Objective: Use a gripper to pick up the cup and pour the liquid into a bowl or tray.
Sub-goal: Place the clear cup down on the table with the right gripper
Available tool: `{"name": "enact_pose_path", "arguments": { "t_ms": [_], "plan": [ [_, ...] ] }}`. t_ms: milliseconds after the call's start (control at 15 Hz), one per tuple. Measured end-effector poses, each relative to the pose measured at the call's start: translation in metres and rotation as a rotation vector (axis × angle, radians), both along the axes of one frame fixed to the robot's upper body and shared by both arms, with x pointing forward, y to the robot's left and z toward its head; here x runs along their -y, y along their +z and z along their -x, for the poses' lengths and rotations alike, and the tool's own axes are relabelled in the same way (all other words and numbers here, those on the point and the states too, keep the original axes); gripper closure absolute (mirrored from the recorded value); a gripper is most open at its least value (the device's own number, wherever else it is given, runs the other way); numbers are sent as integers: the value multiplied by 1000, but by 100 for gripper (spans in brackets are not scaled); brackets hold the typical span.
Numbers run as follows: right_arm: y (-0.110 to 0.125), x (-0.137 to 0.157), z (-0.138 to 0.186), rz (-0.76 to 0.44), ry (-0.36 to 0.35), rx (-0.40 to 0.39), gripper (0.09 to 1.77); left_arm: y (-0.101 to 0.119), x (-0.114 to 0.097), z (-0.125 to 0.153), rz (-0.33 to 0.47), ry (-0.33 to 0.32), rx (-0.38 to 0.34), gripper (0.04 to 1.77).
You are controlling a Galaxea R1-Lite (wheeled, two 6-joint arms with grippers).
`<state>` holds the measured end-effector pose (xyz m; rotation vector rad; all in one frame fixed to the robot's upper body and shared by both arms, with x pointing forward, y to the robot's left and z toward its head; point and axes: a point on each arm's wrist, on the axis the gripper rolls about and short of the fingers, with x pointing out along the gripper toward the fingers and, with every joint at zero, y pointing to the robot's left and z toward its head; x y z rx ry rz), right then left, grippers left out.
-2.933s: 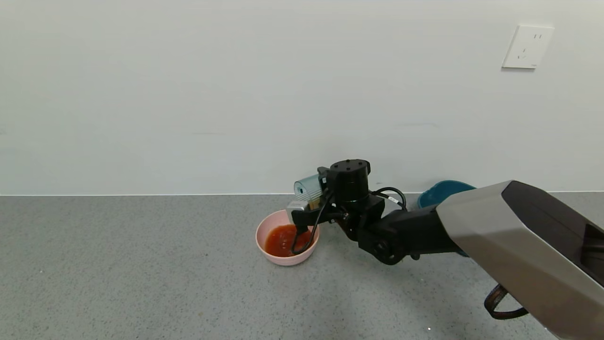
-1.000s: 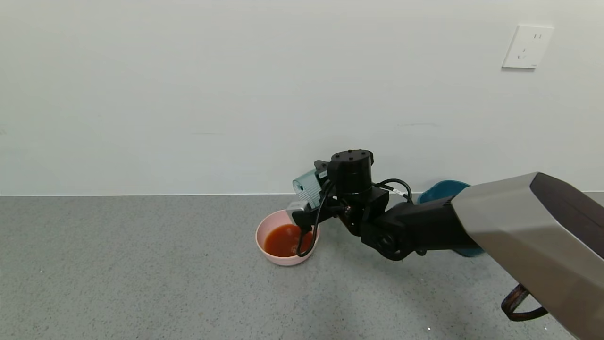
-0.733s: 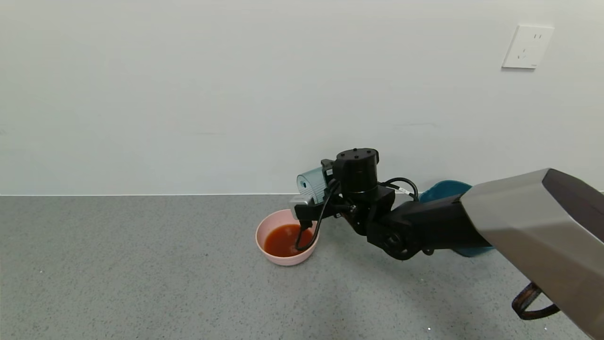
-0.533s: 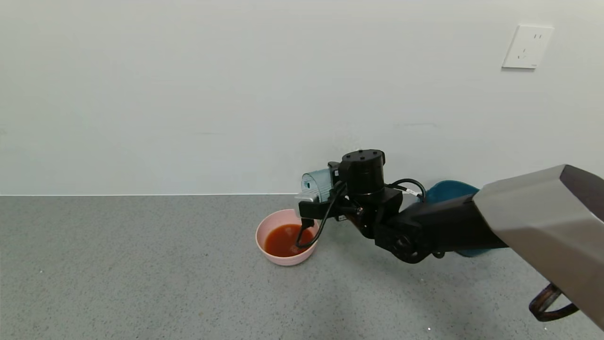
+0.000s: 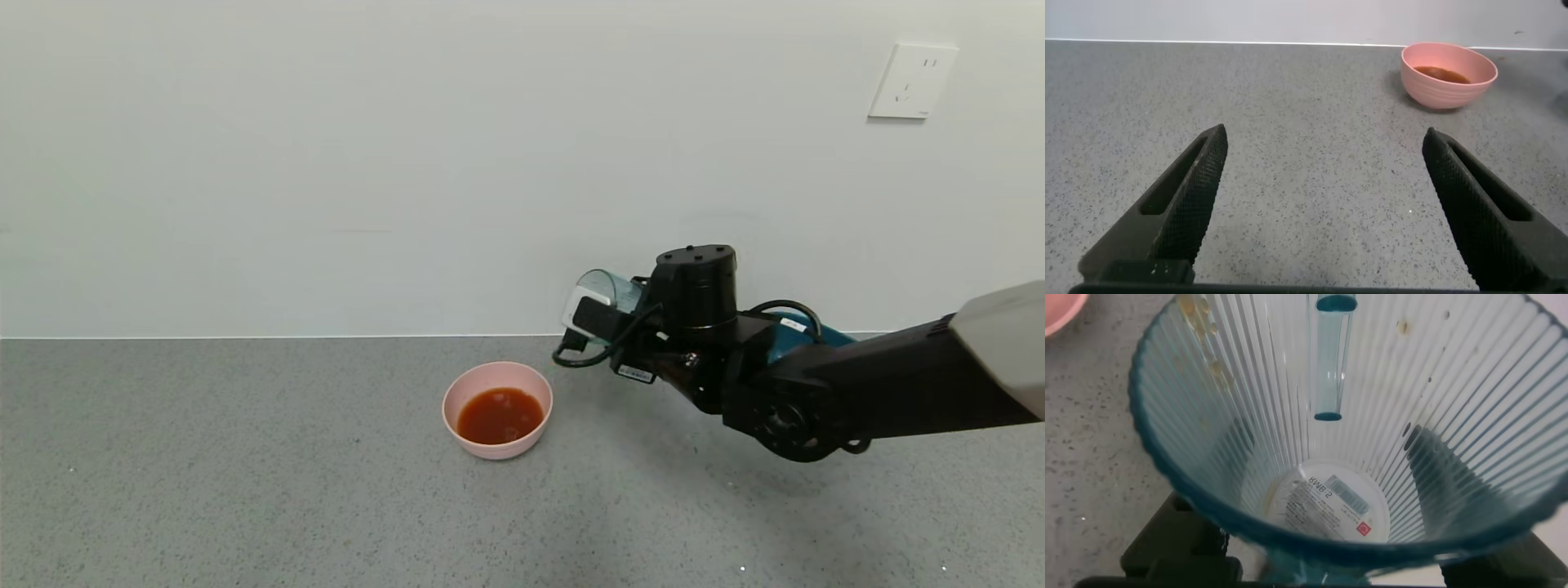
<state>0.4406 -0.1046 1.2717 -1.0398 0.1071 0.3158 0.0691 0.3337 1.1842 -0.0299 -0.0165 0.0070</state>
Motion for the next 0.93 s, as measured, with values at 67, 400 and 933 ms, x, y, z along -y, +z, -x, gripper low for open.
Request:
{"name": "enact_pose_path", "arguments": {
  "t_ms": [67, 400, 933],
  "plan": [
    [5, 8, 1, -84, -34, -14, 49, 0, 0, 0, 0, 0, 0, 9],
    [17, 28, 8, -482, -155, -78, 49, 0, 0, 0, 0, 0, 0, 9],
    [6, 23, 20, -923, -250, -197, 49, 0, 0, 0, 0, 0, 0, 9]
  ]
}}
